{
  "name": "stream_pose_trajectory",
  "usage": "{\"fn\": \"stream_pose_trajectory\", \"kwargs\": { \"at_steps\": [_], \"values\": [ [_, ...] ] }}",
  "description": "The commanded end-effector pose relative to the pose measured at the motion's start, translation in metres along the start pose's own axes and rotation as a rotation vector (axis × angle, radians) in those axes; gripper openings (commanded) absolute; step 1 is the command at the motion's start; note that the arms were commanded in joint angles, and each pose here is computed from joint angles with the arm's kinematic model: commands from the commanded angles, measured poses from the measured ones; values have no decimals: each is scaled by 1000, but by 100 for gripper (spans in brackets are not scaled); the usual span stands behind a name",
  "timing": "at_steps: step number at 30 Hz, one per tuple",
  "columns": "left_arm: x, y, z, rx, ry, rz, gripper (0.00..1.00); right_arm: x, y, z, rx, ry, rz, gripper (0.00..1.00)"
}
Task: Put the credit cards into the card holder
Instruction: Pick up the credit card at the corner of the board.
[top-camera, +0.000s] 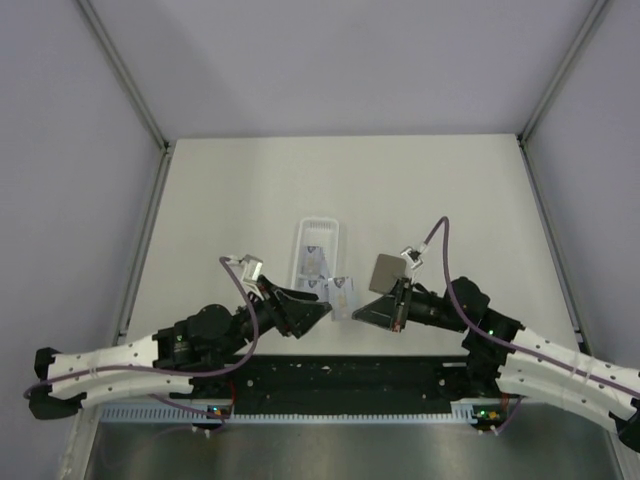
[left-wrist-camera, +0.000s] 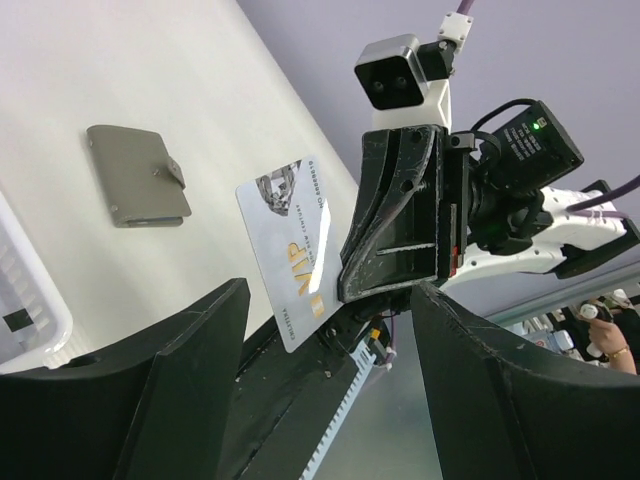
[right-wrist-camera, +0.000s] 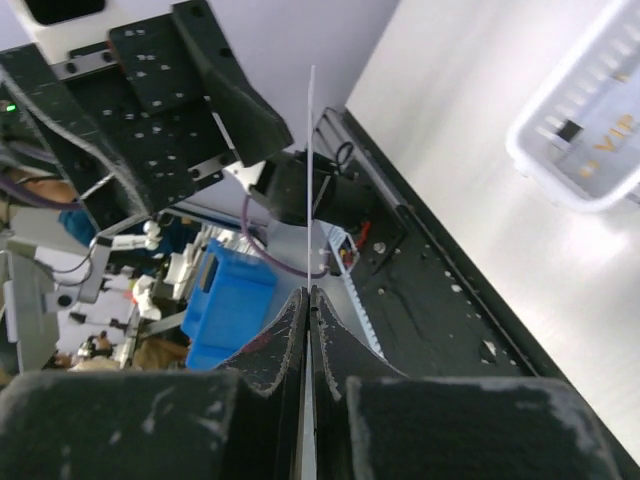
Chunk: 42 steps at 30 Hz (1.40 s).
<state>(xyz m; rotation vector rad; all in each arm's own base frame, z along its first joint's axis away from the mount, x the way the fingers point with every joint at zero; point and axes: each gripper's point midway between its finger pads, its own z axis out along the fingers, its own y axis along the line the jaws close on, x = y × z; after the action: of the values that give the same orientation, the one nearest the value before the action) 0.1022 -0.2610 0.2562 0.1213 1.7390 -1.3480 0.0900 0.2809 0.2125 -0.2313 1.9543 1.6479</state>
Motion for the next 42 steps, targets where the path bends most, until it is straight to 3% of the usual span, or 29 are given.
{"fn": "stream_pose_trajectory", "kwargs": {
  "at_steps": [1, 8, 21, 28, 37, 40, 42],
  "values": [
    [-5, -10, -4, 57, -12, 16, 72, -17, 63, -4, -258, -31, -48, 0],
    [6, -8, 3, 50, 25, 14, 69, -17, 78, -11, -325, -29, -49, 0],
    [-7, -34, 11, 153, -42, -21, 50, -8, 65, -5, -283, 16, -34, 0],
    [-7, -35, 11, 160, -38, -20, 33, -6, 62, -3, -275, 21, -28, 0],
    [1, -37, 13, 176, -9, -8, 0, -9, 58, -1, -247, 8, -42, 0],
    [4, -39, 13, 195, -2, 8, 0, -11, 47, 0, -162, 13, -63, 0],
    [4, -36, 12, 180, 0, 14, 0, -14, 39, -1, -86, 12, -93, 11]
  ]
}}
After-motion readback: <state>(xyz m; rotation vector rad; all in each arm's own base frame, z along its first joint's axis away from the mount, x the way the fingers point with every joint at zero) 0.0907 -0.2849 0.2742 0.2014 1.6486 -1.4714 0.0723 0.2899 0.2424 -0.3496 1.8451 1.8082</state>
